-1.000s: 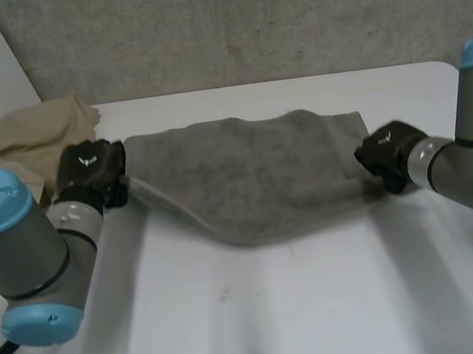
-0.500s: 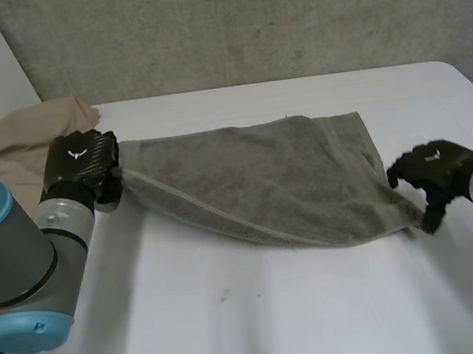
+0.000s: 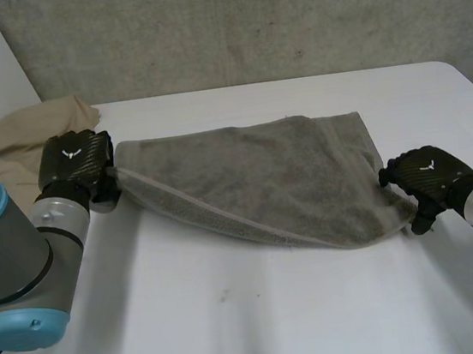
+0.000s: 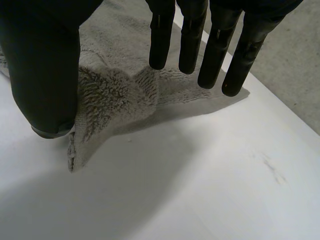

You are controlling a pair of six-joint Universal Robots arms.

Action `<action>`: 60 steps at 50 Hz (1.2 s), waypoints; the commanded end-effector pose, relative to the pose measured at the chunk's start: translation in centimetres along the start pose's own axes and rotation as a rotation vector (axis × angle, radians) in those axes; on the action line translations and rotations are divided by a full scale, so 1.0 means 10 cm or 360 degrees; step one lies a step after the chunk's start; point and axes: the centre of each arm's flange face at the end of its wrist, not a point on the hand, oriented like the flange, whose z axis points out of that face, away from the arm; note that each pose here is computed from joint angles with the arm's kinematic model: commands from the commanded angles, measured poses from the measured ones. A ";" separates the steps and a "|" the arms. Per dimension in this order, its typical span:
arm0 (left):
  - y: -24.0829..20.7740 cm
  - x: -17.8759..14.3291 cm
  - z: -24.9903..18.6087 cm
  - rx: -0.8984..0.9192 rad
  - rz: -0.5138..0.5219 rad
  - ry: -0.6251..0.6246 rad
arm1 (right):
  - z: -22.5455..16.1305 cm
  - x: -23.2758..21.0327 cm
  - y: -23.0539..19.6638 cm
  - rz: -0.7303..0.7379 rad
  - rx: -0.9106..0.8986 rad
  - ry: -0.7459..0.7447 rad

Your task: Fold the laundry.

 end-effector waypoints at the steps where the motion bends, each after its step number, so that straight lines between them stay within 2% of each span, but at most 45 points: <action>1: 0.01 -0.01 0.00 -0.0004 0.0000 -0.0004 | 0.08 -0.03 0.08 0.0006 -0.0016 -0.0022; 14: 0.01 -0.03 -0.01 -0.0044 0.0015 -0.0007 | 0.22 0.03 0.14 -0.0008 0.0000 0.0000; 22: 0.07 -0.03 -0.30 -0.0309 0.0073 0.0068 | -0.14 0.12 -0.27 -0.0013 -0.0043 -0.0026; 26: 0.16 -0.03 -0.54 -0.0507 0.0231 0.0141 | -0.37 0.20 -0.50 -0.0060 -0.0123 -0.0044; 31: 0.23 -0.05 -0.93 -0.0701 0.0556 0.0263 | -0.78 0.42 -0.49 -0.0083 -0.0452 -0.0063; 34: 0.21 -0.05 -1.14 -0.0731 0.0667 0.0328 | -0.97 0.35 -0.43 -0.0163 -0.0678 -0.0205; 38: 0.20 -0.03 -1.31 -0.0725 0.0732 0.0361 | -1.05 0.27 -0.41 -0.0259 -0.0759 -0.0313; 40: 0.21 -0.03 -1.33 -0.0727 0.0742 0.0373 | -1.04 0.28 -0.40 -0.0272 -0.0762 -0.0290; 45: 0.25 -0.02 -1.19 -0.0714 0.0734 0.0355 | -0.94 0.35 -0.38 -0.0273 -0.0703 -0.0196; 51: 0.25 0.06 -0.73 -0.0501 0.0725 0.0271 | -0.53 0.42 -0.35 -0.0179 -0.0558 -0.0036; 60: 0.41 0.18 0.01 -0.0302 0.0714 0.0164 | -0.02 0.20 -0.54 -0.0311 -0.0394 0.0037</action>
